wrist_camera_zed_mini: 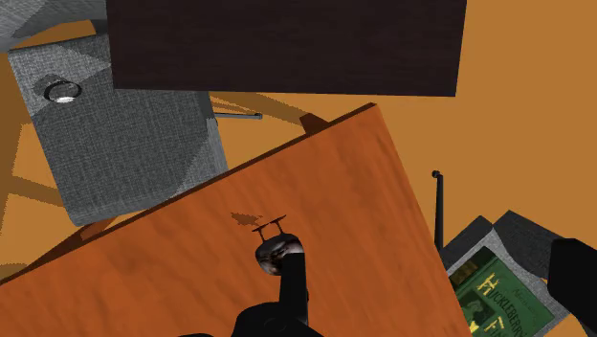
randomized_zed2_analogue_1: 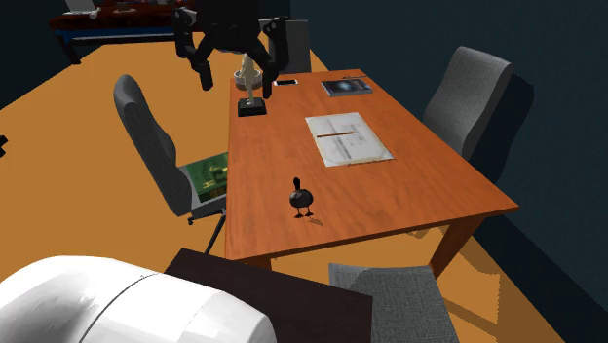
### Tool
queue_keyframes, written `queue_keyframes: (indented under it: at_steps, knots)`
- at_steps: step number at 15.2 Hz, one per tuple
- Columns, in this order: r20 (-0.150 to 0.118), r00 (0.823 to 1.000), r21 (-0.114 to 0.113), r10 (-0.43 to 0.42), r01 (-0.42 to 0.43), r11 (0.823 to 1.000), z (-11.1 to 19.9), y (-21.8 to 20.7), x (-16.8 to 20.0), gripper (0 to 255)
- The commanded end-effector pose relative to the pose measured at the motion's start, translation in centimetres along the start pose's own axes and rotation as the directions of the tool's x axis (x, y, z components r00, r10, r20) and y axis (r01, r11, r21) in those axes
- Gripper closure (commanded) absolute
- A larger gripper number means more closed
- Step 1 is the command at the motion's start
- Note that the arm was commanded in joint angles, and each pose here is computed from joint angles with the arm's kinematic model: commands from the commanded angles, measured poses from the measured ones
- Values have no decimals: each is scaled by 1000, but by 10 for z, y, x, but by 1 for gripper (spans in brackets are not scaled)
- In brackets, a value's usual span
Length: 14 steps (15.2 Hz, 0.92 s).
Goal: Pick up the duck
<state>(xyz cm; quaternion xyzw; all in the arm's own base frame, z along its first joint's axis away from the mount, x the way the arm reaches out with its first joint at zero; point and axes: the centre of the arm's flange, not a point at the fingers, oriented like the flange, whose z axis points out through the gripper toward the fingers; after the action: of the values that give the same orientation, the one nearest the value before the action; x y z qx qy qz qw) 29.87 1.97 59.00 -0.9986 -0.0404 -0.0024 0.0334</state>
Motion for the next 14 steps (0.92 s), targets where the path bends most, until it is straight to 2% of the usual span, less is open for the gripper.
queue_keyframes:
  at_steps: [1, 14]
  knots:
    - [0, 1000, 0, 0, 0, 1000, 0, 0, 0, 0]
    - [-98, 986, -19, -132, 131, 991, 152, 30, 60, 0]
